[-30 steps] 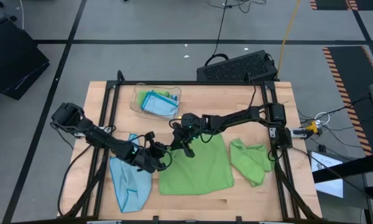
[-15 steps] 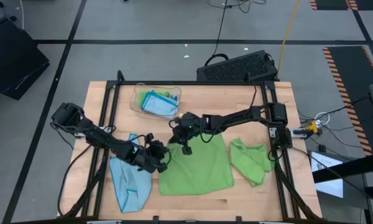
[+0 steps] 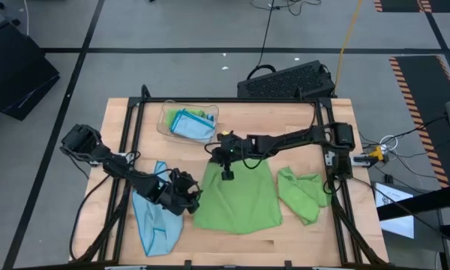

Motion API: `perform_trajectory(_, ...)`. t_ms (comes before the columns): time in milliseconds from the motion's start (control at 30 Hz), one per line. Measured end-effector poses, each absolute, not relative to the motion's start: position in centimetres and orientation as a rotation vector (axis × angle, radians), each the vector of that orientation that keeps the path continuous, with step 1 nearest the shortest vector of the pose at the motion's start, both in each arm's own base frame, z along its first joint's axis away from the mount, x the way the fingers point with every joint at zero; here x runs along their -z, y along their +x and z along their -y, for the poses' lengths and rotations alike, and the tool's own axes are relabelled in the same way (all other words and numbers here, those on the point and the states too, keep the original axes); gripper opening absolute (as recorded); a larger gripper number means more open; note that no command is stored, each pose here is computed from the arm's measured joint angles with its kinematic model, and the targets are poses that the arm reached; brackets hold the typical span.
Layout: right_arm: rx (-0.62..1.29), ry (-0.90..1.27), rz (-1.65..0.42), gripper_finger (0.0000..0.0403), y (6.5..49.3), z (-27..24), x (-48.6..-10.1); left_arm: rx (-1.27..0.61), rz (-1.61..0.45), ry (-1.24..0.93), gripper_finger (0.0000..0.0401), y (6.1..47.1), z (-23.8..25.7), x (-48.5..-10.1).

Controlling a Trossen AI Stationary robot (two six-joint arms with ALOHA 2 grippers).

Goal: Fold microfiber towels
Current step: Fold the top green microfiber cloth

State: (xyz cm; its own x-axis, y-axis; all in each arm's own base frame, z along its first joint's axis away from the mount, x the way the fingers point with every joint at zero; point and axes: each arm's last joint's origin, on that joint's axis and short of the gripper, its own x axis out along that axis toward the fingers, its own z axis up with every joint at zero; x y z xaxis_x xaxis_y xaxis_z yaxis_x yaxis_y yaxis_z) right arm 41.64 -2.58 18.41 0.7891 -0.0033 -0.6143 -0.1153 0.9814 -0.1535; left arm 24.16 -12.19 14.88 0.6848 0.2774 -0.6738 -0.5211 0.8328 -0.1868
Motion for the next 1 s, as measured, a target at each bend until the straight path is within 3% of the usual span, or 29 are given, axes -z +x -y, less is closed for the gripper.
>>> perform_trajectory(367, 0.006, -0.221, -0.630, 0.0000, 40.7, 3.5, -21.1, -0.463, -0.686, -0.444, 0.0169, 23.8, 13.3, -14.1)
perform_trajectory(467, 0.007, -0.222, -0.618, 0.0000, 40.6, 3.5, -21.3, -0.486, -0.728, -0.551, 0.0167, 24.0, 13.5, -12.9)
perform_trajectory(800, 0.002, -0.238, -0.624, 0.0000, 40.6, 3.5, -21.3, -0.480, -0.756, -0.750, 0.0216, 24.8, 14.0, -11.5)
perform_trajectory(1000, 0.016, -0.245, -0.630, 0.0000, 40.5, 4.3, -21.2, -0.354, -0.794, -0.866, 0.0221, 25.3, 14.9, -11.9)
